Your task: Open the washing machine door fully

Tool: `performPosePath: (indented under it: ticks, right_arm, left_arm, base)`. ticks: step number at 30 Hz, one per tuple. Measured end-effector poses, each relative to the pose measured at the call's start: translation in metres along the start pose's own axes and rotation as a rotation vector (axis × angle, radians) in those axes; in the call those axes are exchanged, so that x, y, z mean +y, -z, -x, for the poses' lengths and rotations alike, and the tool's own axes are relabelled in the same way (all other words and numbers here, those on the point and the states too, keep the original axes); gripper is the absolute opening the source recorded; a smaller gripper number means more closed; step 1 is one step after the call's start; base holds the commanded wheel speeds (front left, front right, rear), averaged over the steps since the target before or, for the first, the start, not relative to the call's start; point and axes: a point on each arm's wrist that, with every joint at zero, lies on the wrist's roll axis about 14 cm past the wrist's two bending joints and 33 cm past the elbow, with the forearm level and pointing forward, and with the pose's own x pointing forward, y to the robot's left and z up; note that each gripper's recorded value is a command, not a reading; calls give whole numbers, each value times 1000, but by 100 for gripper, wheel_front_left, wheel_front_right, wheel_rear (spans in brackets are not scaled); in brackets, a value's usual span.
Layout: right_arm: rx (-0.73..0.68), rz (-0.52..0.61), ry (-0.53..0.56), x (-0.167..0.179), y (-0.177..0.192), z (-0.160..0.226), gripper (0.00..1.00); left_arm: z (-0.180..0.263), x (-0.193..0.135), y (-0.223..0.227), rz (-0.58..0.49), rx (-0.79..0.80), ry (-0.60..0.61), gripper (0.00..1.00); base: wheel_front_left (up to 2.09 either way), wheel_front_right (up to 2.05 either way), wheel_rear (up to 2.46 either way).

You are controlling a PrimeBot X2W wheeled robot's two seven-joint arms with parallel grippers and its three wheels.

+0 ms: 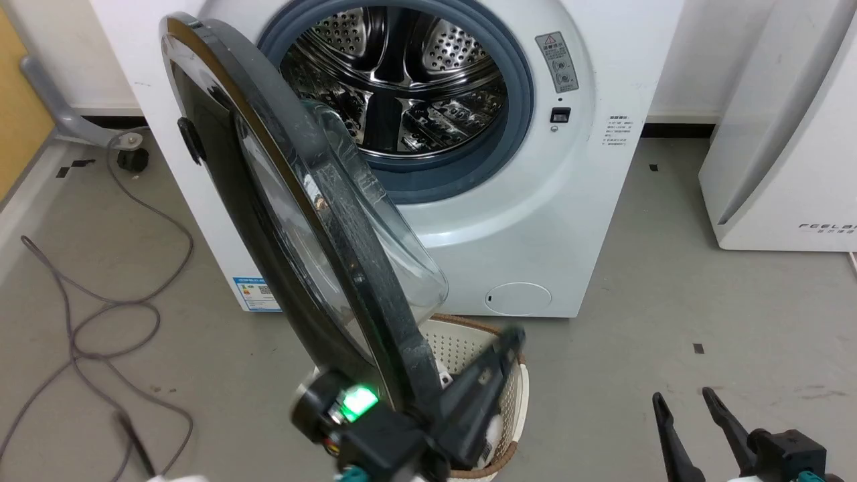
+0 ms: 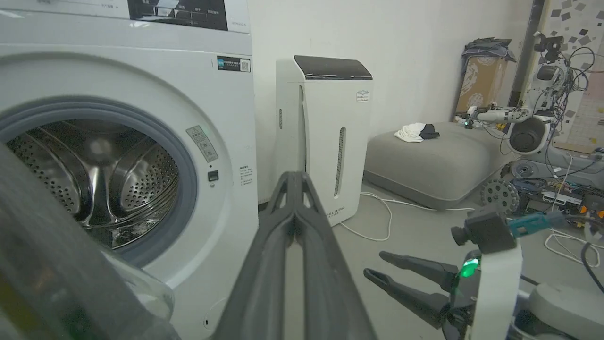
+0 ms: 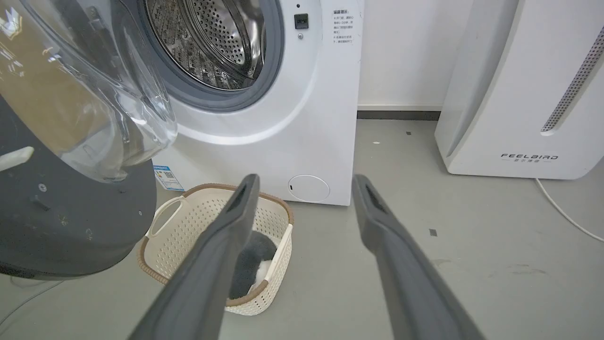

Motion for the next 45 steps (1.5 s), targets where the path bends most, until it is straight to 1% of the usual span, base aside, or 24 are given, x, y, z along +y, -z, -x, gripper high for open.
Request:
performPosePath:
  ticks: [6, 12, 21, 29, 37, 45]
  right_arm:
    - [10, -3, 0, 0, 3, 1, 100]
    - [28, -13, 2, 0, 9, 1, 100]
    - [56, -25, 5, -1, 18, 1, 100]
    - [74, -29, 3, 0, 24, 2, 100]
    - [90, -44, -20, 8, 29, -2, 100]
    - [113, -41, -95, 31, 35, -10, 100]
  left_arm:
    - [14, -10, 56, 53, 234, 8, 0]
    - [21, -1, 95, 62, 357, -37, 0]
    - [11, 32, 111, 39, 353, -152, 0]
    - [13, 39, 110, 59, 337, -200, 0]
    - [39, 56, 97, 71, 317, -319, 0]
    - [77, 86, 78, 46, 282, -515, 0]
  base:
    - [0, 0, 0]
    - [0, 0, 0]
    - [0, 0, 0]
    - [0, 0, 0]
    - [0, 0, 0]
    - [0, 0, 0]
